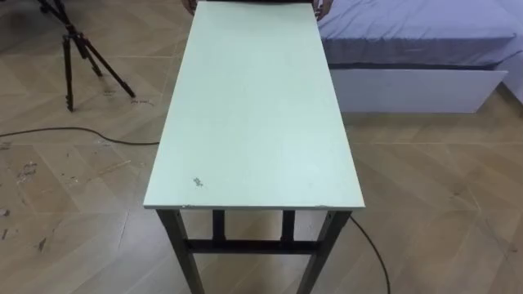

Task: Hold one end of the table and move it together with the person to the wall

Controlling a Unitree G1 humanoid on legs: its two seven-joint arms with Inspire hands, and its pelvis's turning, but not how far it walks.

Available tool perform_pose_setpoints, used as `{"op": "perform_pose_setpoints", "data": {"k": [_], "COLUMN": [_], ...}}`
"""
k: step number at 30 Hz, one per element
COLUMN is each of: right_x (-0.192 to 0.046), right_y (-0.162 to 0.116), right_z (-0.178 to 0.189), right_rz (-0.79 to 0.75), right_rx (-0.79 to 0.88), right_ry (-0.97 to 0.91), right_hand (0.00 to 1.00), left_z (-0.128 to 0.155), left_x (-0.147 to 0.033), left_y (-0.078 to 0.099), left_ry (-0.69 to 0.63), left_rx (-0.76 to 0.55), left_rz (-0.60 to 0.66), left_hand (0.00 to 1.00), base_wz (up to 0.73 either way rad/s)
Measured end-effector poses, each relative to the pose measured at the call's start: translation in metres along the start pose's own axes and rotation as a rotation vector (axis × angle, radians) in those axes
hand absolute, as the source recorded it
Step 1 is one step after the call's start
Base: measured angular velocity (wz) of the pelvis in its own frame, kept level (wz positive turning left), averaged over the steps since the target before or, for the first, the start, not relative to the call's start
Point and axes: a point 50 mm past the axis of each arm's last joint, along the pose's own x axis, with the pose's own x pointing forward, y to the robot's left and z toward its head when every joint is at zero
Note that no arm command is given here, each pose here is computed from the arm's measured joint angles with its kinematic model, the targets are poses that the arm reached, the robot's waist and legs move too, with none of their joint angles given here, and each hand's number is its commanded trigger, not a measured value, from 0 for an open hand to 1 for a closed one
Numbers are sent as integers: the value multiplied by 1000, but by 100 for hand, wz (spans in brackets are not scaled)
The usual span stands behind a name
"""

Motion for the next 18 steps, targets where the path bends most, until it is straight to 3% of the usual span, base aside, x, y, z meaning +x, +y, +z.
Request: {"op": "perform_pose_setpoints", "data": {"k": [10, 18], "right_x": [0, -1], "right_y": [0, -1], "right_z": [-1, -5], "right_rz": [3, 39], "right_rx": [1, 54], "right_ry": [4, 36], "right_hand": [0, 0], "left_z": [-5, -16], "left_x": [-1, -1], "left_y": [1, 3], "left_ry": [16, 111], "left_rx": [-7, -256], "left_rz": [-4, -112], "left_hand": [0, 0], "base_wz": [0, 2]}}
